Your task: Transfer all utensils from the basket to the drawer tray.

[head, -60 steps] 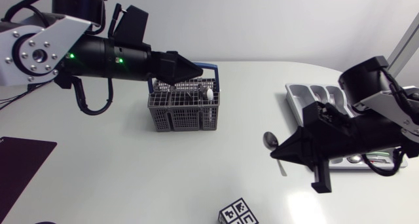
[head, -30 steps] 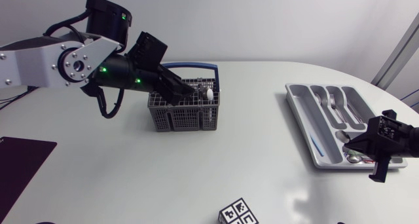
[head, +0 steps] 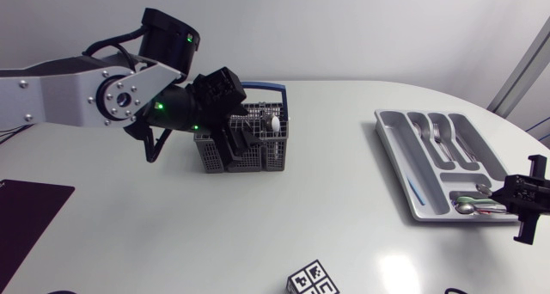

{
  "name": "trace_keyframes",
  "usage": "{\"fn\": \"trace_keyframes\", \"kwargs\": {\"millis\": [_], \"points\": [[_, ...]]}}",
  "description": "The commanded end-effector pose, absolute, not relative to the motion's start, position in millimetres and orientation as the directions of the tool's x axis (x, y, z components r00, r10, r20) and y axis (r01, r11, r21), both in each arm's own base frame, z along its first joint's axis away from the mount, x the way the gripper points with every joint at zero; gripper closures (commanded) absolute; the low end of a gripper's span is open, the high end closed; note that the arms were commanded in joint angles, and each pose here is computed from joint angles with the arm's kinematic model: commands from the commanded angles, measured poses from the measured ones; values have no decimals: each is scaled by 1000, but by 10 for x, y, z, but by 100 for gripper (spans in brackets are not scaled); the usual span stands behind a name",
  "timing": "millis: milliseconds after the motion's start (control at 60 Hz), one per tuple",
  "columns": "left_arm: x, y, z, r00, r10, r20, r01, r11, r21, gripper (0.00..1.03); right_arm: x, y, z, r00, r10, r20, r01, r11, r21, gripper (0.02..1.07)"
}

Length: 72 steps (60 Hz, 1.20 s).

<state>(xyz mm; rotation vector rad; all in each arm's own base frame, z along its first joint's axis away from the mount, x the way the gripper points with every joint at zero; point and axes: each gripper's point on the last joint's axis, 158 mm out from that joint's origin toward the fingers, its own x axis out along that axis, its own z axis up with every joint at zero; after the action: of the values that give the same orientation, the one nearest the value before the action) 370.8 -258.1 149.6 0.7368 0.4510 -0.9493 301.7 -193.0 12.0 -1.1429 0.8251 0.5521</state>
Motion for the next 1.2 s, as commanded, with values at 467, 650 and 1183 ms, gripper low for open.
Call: {"fn": "trace_keyframes", "kwargs": {"millis": [467, 650, 1183], "points": [[3765, -2461, 1197, 551, -468, -691, 791, 32, 610, 20, 2703, -1780, 132, 603, -66, -795, -753, 282, -595, 7], [3923, -2469, 1178, 575, -437, -691, 754, -44, 655, 21, 2677, -1386, 245, 619, 14, -785, -749, 310, -585, 7], [4430, -2383, 1175, 642, -354, -680, 644, -230, 729, 44, 2660, -321, 489, 605, 246, -757, -783, 354, -511, 7]]}}
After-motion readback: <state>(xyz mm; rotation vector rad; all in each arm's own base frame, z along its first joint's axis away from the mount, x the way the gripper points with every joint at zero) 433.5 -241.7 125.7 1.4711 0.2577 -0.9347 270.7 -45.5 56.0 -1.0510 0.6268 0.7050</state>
